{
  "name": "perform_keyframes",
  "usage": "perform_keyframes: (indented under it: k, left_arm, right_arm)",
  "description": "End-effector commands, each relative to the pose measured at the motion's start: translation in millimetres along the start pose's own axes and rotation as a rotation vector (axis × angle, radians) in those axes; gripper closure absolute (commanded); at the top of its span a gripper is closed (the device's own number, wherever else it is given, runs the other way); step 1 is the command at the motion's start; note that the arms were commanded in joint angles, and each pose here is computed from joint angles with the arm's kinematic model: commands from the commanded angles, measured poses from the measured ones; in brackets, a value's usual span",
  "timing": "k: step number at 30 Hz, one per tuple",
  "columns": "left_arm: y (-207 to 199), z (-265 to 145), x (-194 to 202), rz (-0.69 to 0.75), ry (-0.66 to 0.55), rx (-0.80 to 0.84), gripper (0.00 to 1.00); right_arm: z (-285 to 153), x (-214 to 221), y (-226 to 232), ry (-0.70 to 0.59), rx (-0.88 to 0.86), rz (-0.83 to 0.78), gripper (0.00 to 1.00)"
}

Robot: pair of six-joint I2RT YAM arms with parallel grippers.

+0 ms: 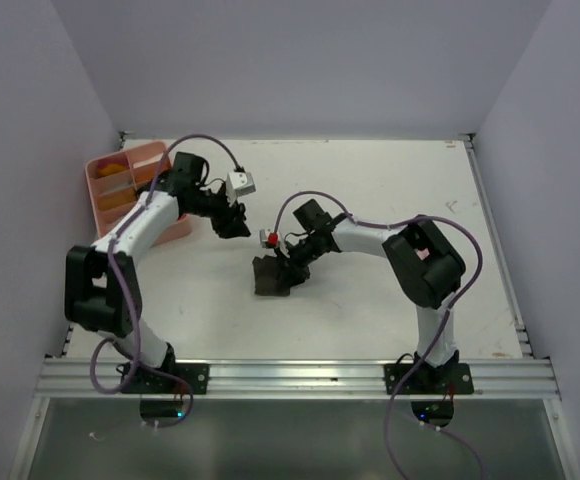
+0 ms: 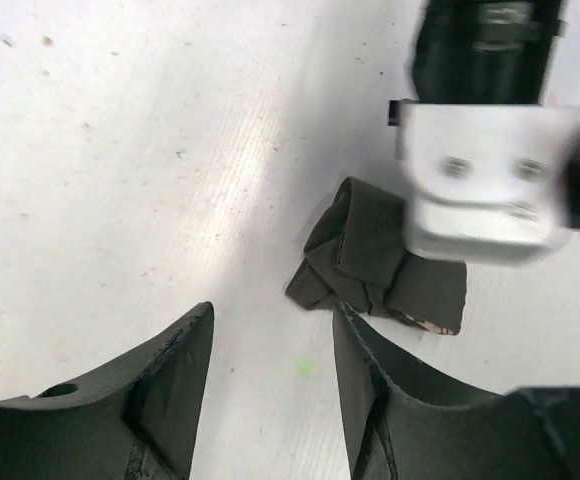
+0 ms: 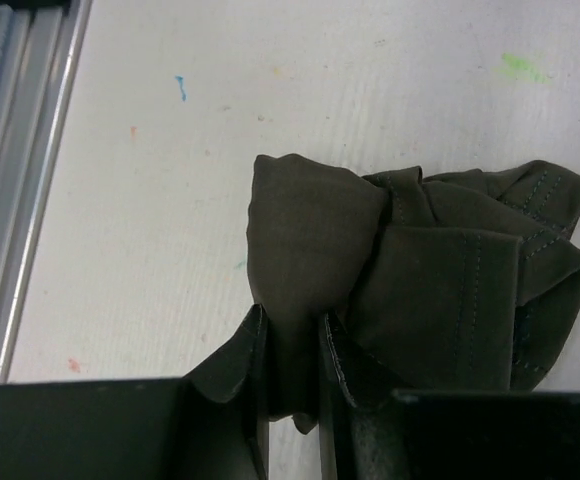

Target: Roll the underwear

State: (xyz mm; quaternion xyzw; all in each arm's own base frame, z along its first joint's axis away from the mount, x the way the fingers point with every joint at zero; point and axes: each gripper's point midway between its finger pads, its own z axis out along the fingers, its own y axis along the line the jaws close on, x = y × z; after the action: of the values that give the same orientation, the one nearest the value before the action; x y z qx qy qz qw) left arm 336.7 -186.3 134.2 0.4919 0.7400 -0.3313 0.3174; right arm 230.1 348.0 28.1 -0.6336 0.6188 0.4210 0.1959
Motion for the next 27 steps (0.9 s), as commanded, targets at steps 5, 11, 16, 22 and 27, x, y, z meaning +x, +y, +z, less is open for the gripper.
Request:
perform_keyframes:
  k: [5, 11, 16, 22, 27]
  left_arm:
    - [-21.4, -31.8, 18.3, 0.353, 0.043, -0.182, 0.44]
    - [-61.4, -12.6, 56.1, 0.54, 0.14, -0.118, 0.43]
    - [-91.8, 13.3, 73.9, 0.685, 0.17, -0.105, 0.42]
    - [-112.5, 35.2, 65.3, 0.835, 0.135, -0.103, 0.4]
    - [-111.7, 52.0, 60.4, 0.874, 0.131, -0.113, 0.4]
  right_arm:
    - [4.6, 43.0, 11.4, 0.085, -0.152, 0.328, 1.0]
    - [10.7, 49.5, 5.3, 0.108, -0.187, 0.415, 1.0]
    - [12.2, 51.4, -1.3, 0.12, -0.203, 0.488, 1.0]
    - [12.8, 54.5, -3.5, 0.114, -0.228, 0.531, 1.0]
    - [12.9, 55.8, -2.1, 0.118, -0.237, 0.53, 1.0]
